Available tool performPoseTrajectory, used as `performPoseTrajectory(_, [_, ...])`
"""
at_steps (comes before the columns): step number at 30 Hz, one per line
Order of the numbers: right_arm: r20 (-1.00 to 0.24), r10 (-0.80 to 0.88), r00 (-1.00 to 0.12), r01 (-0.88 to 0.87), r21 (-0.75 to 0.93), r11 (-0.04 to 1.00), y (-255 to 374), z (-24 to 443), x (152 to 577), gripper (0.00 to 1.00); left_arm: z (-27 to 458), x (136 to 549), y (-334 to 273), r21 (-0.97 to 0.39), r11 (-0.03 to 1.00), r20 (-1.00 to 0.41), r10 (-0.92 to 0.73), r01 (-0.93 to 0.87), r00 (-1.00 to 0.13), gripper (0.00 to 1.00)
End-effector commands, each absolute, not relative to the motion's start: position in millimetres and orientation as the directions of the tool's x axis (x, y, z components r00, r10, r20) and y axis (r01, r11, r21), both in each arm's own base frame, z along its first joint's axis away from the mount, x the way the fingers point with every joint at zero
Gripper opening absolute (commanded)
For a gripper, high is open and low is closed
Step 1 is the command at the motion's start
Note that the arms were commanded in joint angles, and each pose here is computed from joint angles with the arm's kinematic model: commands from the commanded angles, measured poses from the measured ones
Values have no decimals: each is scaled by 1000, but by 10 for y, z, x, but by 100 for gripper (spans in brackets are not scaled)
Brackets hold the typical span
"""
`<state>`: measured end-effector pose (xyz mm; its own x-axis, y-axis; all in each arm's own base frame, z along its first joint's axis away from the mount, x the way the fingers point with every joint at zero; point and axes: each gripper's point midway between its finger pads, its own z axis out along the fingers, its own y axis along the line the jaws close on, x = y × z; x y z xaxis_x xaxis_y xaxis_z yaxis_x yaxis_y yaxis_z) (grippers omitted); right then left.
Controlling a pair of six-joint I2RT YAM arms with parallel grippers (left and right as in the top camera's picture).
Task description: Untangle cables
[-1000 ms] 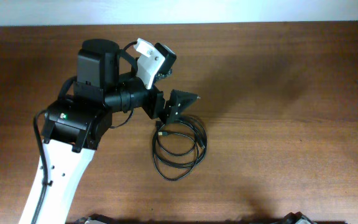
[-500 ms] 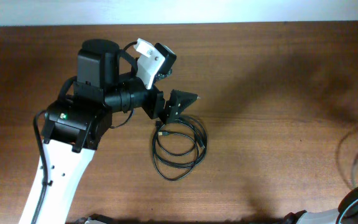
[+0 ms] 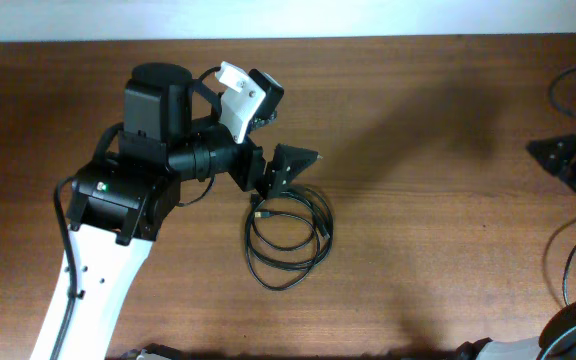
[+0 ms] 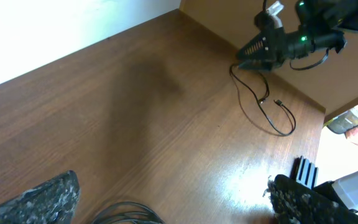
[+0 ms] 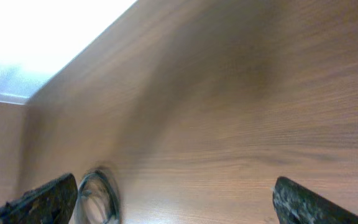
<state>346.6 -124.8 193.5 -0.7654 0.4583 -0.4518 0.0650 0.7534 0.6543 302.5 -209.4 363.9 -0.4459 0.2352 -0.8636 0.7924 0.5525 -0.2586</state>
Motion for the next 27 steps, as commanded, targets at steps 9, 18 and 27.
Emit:
performPoseTrajectory(9, [-382, -154, -911, -369, 591, 717, 914, 1840, 3300, 87, 3648, 3018, -2090, -244, 555, -867, 242, 795, -435, 99])
performPoseTrajectory(18, [-291, -340, -894, -446, 513, 734, 1634, 1675, 3014, 87, 3015, 3242, -1036, -70, 916, -679, 246, 394, -692, 99])
performPoseTrajectory(27, [-324, -484, -813, -582, 485, 653, 2377, 1598, 2795, 88, 2930, 3249, -255, 4, 988, -630, 124, 156, -766, 99])
